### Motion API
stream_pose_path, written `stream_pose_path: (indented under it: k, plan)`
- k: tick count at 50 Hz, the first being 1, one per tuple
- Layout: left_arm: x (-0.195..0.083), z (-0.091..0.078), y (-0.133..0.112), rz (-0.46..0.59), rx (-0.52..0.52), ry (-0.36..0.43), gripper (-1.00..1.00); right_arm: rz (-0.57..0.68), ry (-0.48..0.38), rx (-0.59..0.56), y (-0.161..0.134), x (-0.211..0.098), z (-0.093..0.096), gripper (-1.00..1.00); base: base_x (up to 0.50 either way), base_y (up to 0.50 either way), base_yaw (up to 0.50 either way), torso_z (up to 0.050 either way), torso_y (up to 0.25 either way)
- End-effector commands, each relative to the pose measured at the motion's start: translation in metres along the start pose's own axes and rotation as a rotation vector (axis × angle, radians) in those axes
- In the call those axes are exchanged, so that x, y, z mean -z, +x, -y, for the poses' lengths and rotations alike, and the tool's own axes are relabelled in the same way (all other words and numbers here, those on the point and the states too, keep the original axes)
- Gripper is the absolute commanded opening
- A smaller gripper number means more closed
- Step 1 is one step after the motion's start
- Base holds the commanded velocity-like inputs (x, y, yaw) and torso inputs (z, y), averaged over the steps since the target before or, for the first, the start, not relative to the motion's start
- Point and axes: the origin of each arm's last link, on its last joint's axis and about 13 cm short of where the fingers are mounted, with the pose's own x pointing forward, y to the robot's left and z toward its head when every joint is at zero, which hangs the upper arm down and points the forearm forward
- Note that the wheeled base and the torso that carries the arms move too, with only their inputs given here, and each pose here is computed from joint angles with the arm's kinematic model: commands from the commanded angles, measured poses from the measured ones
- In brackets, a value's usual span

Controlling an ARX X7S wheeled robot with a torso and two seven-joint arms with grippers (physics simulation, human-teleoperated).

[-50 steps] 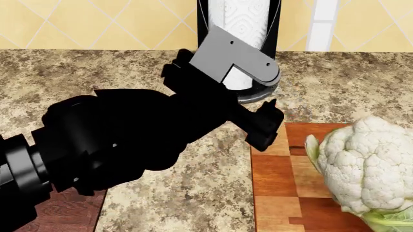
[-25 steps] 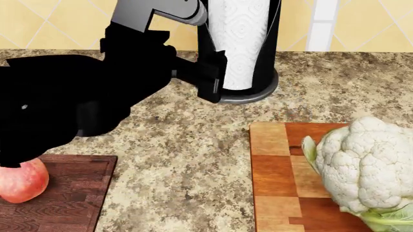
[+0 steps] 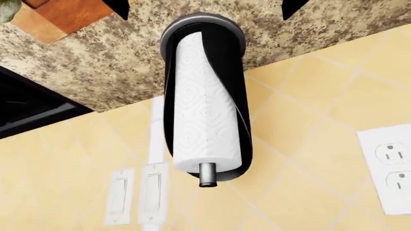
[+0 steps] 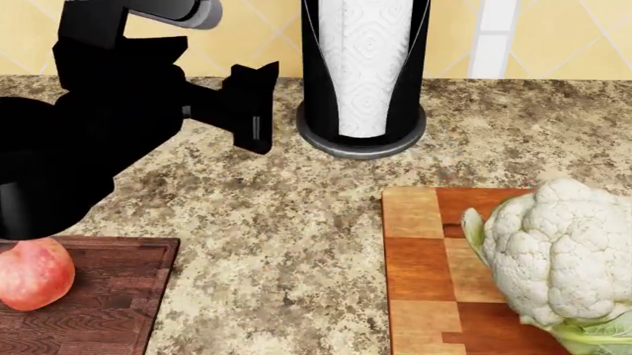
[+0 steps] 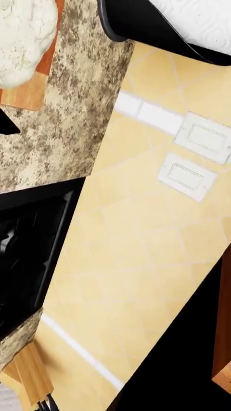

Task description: Place the cauliflower and the peach on separate cutting boards.

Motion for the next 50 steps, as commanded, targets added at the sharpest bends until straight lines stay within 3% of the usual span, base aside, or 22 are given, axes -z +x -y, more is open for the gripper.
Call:
stream_pose_path:
  k: [1, 17, 35, 40, 50]
  plan:
    - [-0.006, -0.009, -0.021, 0.034, -0.026, -0.01, 1.0, 0.063, 0.032, -0.004, -0.004, -0.01, -0.002, 1.0, 0.0, 0.0, 0.0, 0.0, 0.0]
    - [-0.014, -0.027, -0.049, 0.08, -0.088, -0.018, 1.0, 0.166, 0.115, -0.045, -0.014, -0.046, 0.002, 1.0, 0.0, 0.0, 0.0, 0.0, 0.0]
    - [-0.028, -0.034, -0.08, 0.139, -0.123, -0.017, 1.0, 0.257, 0.213, -0.112, -0.007, -0.074, -0.004, 1.0, 0.0, 0.0, 0.0, 0.0, 0.0]
    - [-0.042, -0.041, -0.083, 0.17, -0.147, -0.025, 1.0, 0.276, 0.224, -0.108, -0.006, -0.083, 0.002, 1.0, 0.0, 0.0, 0.0, 0.0, 0.0]
    - [-0.074, -0.038, -0.085, 0.226, -0.124, -0.018, 1.0, 0.307, 0.253, -0.104, 0.002, -0.099, 0.008, 1.0, 0.0, 0.0, 0.0, 0.0, 0.0]
